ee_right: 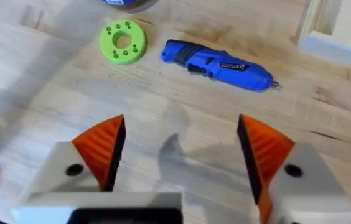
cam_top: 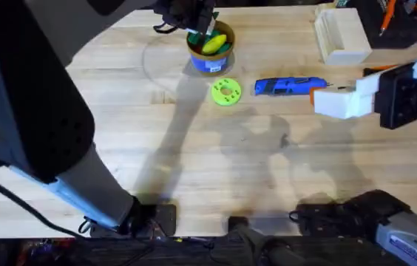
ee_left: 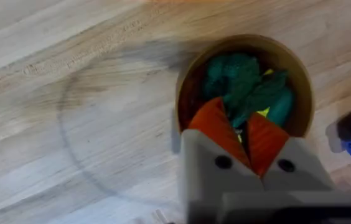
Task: Pick up the gripper from the table and insert it into the empty holder that is missing its gripper. Then pick up a screw, insert it into the mounting hole, and use the screwdriver to tighten it. Finally, clean up the table by picking up the vegetable and placing it into the bucket.
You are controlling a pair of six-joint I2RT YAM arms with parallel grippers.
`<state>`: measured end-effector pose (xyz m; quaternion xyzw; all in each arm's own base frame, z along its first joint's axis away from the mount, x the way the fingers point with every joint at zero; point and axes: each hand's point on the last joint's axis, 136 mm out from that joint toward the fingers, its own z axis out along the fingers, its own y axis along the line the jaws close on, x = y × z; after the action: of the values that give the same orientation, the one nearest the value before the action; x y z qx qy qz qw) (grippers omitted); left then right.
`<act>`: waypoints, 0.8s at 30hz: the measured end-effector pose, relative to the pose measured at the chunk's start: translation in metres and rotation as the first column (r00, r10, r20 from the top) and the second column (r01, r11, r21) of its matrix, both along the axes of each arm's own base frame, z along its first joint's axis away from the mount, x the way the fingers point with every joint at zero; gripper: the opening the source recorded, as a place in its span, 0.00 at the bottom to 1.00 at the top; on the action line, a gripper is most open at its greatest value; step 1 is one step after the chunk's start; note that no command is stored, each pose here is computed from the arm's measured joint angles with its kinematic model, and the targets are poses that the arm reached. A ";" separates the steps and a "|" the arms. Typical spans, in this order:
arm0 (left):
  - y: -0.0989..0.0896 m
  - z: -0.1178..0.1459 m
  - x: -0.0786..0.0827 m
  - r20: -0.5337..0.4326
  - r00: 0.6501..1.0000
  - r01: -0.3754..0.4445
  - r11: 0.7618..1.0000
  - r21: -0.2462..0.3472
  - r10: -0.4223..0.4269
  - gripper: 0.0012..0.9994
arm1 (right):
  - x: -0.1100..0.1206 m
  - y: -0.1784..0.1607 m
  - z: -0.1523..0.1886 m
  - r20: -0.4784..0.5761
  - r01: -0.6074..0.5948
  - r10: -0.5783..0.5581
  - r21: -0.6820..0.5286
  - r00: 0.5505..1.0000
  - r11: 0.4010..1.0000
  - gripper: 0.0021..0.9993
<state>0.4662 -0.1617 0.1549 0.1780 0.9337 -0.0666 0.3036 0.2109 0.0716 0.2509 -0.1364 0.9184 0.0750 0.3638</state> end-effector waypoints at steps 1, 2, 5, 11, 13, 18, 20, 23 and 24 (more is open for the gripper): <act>0.000 0.001 0.001 0.004 1.000 0.000 1.000 -0.001 0.000 0.02 | 0.000 0.000 0.000 0.000 0.000 0.000 0.000 1.000 1.000 1.00; -0.001 0.002 0.002 0.009 1.000 0.000 1.000 -0.003 0.000 0.02 | 0.000 0.000 0.000 0.000 0.000 0.000 0.000 1.000 1.000 0.99; -0.001 0.003 0.003 0.015 1.000 0.000 1.000 -0.005 0.000 0.02 | 0.000 0.000 0.000 0.000 0.000 0.000 0.000 1.000 1.000 0.99; -0.001 0.003 0.003 0.016 1.000 0.000 1.000 -0.005 0.000 0.02 | 0.000 0.000 0.000 0.000 0.000 0.000 0.000 1.000 1.000 0.99; -0.001 0.003 0.003 0.016 1.000 0.002 1.000 -0.004 -0.002 0.09 | 0.000 0.000 0.000 0.000 0.000 0.000 0.000 1.000 1.000 0.99; -0.001 0.003 0.003 0.017 1.000 -0.002 1.000 -0.008 0.002 0.99 | 0.000 0.000 0.000 0.000 0.000 0.000 0.000 1.000 1.000 0.99; -0.001 0.004 0.003 0.018 1.000 -0.002 1.000 -0.008 0.003 0.99 | 0.000 0.000 0.000 0.000 0.000 0.000 0.000 1.000 1.000 0.99; -0.001 0.004 0.003 0.018 1.000 -0.002 1.000 -0.008 0.003 0.99 | 0.000 0.000 0.000 0.000 0.000 0.000 0.000 1.000 1.000 0.99; -0.001 0.004 0.003 0.018 1.000 -0.002 1.000 -0.008 0.003 0.99 | 0.000 0.000 0.000 0.000 0.000 0.000 0.000 1.000 1.000 0.99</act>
<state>0.4693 -0.1628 0.1584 0.1762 0.9309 -0.0685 0.3126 0.2109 0.0716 0.2509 -0.1365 0.9184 0.0750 0.3638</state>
